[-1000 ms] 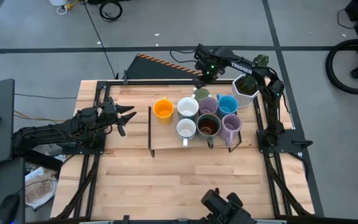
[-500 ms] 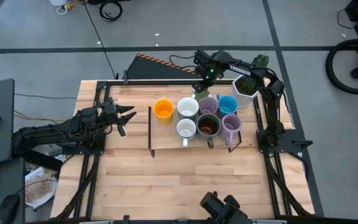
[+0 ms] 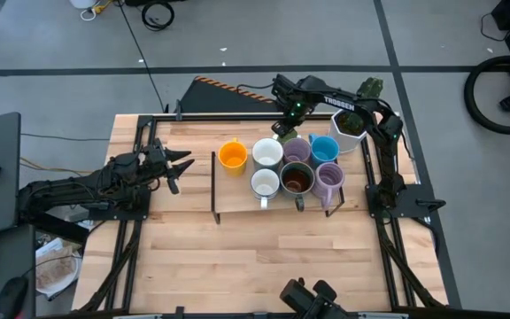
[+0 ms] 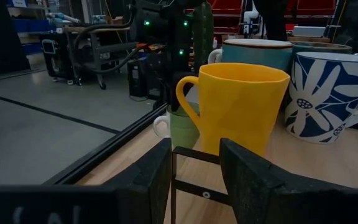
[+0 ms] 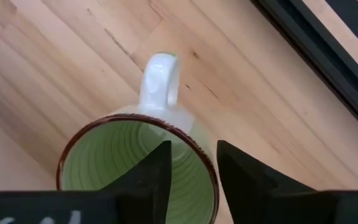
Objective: Place coffee mugs
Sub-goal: Put the green mug on the shelf
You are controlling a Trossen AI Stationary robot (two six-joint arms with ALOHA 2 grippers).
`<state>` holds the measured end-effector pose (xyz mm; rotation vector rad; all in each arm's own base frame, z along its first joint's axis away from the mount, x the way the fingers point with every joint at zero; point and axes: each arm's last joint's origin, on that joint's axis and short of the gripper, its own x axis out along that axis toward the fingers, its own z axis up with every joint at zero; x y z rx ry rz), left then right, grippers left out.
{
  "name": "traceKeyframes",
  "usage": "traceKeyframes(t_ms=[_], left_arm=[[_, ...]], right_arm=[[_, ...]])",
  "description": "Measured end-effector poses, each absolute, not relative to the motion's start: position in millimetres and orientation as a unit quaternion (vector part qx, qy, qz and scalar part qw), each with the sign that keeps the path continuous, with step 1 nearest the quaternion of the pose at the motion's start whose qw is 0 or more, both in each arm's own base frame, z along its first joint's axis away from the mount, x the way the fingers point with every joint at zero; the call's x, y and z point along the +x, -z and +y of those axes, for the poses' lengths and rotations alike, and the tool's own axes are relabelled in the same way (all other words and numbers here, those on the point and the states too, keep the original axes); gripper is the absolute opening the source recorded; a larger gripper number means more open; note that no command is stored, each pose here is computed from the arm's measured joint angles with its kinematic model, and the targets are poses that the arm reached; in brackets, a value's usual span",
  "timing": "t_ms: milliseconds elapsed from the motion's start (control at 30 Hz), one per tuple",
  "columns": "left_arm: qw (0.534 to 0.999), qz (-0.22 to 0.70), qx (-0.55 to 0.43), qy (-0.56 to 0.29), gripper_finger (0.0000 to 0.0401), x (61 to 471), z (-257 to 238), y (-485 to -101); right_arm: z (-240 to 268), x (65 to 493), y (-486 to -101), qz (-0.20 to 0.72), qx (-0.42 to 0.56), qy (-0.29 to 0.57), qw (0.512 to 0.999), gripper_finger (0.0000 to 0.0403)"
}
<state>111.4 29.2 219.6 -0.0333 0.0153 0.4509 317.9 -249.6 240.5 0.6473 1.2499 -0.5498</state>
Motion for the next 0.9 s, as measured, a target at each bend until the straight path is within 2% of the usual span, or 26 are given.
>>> traceKeyframes(t_ms=[233,567,800,900], left_arm=[[0.974,0.008,-0.017,-0.224,0.0142,111.4,29.2,-219.6],[0.975,0.008,-0.017,-0.224,0.0142,111.4,29.2,-219.5],[0.975,0.008,-0.016,-0.224,0.0142,111.4,29.2,-219.5],[0.974,0.008,-0.016,-0.224,0.0142,111.4,29.2,-219.6]], right_arm=[[-249.6,317.8,-240.5,0.57,0.288,0.245,0.73,0.0091],[-249.1,317.5,-240.4,0.573,0.284,0.239,0.731,0.0067],[-247.5,317.5,-240.4,0.572,0.297,0.223,0.731,0.0021],[-246.0,318.5,-240.5,0.573,0.296,0.209,0.735,0.0016]])
